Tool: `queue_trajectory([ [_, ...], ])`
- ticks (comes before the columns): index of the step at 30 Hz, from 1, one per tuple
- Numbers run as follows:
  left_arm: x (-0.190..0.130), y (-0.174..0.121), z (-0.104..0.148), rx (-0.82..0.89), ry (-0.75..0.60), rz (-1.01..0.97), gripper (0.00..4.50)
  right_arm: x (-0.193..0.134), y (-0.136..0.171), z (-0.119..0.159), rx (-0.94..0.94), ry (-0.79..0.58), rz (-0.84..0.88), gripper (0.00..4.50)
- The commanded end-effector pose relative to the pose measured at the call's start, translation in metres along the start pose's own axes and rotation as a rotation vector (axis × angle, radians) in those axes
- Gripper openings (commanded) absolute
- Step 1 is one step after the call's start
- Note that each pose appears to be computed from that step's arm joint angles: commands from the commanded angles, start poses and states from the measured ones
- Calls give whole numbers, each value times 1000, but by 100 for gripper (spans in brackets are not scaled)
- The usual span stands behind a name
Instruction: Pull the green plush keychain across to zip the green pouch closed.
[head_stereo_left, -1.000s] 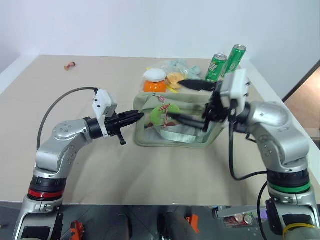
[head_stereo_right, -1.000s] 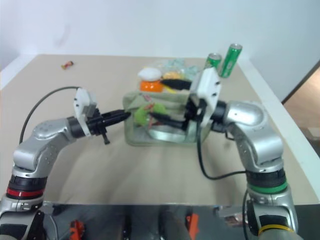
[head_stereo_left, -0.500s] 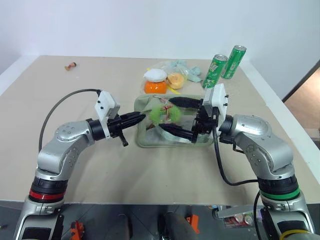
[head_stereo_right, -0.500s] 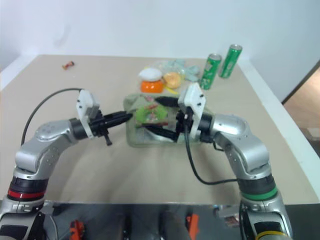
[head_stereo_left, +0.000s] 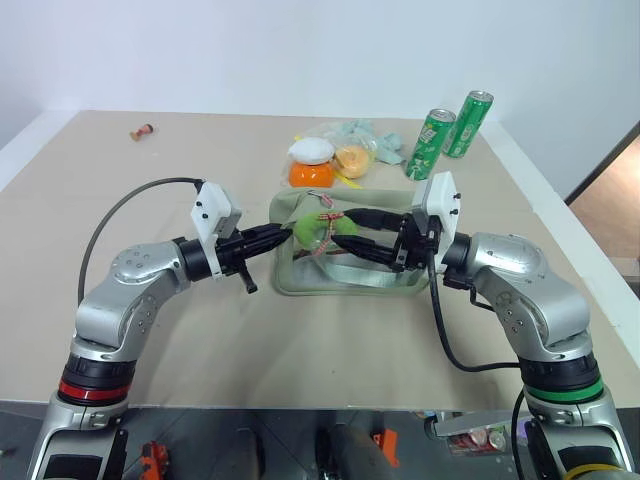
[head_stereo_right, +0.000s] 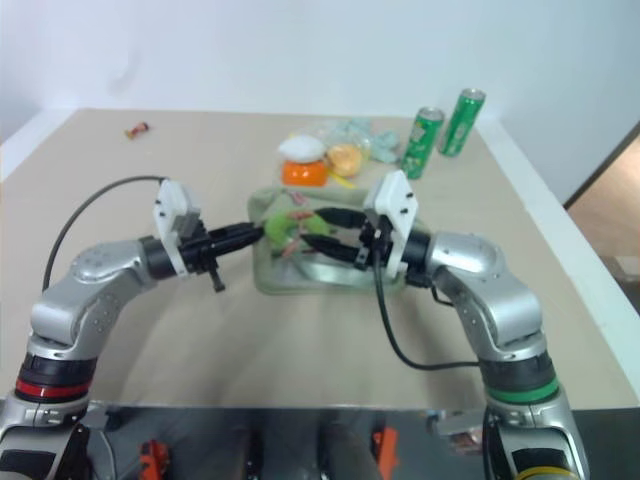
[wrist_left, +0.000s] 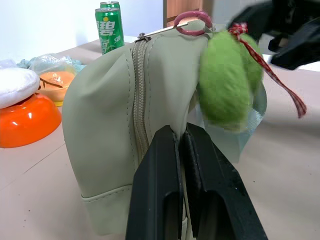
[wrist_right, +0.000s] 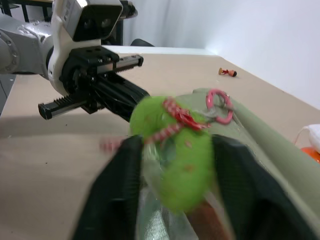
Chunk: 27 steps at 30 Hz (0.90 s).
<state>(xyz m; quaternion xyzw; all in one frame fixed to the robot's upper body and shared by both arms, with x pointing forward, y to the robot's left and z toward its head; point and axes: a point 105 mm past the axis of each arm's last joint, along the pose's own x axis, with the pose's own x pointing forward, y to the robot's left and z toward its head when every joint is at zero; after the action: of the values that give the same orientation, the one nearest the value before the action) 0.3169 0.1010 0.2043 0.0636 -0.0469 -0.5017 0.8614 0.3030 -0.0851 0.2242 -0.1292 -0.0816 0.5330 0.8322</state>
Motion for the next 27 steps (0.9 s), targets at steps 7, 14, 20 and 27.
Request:
queue_trajectory([
  [7,6,-1,14,46,-36,-13,0,7,-2,-2,-69,-10,-9,12],
  [14,6,0,12,46,-31,-12,0,8,-6,4,-64,-43,-21,6],
  [20,5,-1,11,40,-29,-9,0,0,-18,37,-105,-129,-41,6],
  [27,6,-2,8,31,-28,-13,0,-6,-28,64,-168,-149,-29,6],
])
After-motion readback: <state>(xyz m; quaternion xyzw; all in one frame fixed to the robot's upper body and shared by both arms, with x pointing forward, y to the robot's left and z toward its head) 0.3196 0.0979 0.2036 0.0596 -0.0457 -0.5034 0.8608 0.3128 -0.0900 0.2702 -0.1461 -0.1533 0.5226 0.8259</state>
